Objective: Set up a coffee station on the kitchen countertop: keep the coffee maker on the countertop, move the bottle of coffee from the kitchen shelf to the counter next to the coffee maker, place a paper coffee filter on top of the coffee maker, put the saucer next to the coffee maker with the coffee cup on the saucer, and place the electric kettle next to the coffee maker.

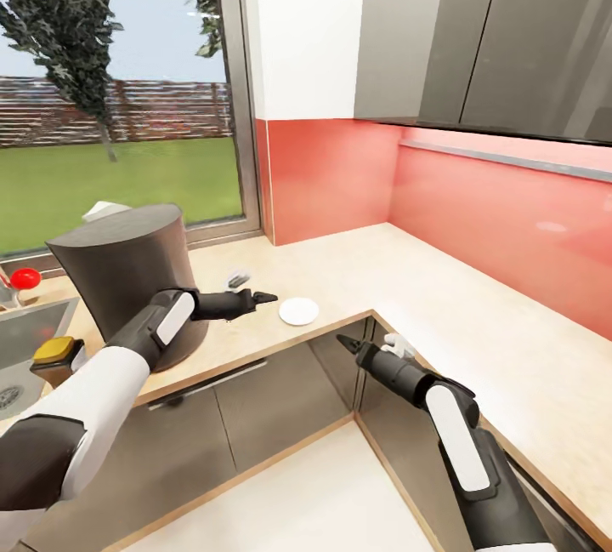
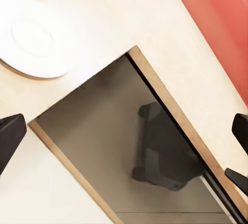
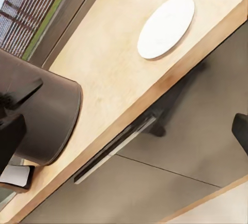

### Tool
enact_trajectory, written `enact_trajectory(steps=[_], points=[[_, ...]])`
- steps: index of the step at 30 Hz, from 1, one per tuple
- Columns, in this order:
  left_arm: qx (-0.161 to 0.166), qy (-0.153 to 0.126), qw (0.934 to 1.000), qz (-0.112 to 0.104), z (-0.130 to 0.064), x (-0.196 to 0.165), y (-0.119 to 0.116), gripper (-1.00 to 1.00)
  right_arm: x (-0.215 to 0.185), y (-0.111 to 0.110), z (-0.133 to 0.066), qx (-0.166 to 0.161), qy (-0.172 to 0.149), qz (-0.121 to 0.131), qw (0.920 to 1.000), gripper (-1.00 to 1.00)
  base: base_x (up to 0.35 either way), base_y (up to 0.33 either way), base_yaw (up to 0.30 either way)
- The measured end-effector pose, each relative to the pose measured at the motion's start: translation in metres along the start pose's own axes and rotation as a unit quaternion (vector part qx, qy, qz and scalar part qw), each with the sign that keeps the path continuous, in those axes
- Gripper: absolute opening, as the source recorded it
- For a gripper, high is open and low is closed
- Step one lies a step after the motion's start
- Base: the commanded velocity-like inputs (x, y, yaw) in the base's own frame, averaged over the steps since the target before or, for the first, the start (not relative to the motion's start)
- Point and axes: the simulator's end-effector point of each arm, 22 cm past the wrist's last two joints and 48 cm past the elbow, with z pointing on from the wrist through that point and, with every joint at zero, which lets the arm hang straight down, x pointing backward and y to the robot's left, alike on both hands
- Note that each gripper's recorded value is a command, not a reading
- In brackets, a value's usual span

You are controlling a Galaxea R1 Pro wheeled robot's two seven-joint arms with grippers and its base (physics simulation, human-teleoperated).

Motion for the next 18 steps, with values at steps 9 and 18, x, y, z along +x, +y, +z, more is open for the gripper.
enact_trajectory(steps=[9, 18], points=[[0.0, 0.002, 1.0, -0.003, 0.001, 0.002, 0.001, 1.0, 0.002, 0.001, 0.001, 0.001, 0.002, 0.0, 1.0, 1.0, 0.329, 0.0, -0.072], [0.003, -0.005, 0.9999, -0.01, -0.001, -0.001, 0.002, 1.0, 0.013, -0.001, 0.006, 0.003, 0.015, 0.001, 0.9999, 1.0, 0.335, 0.0, -0.23]])
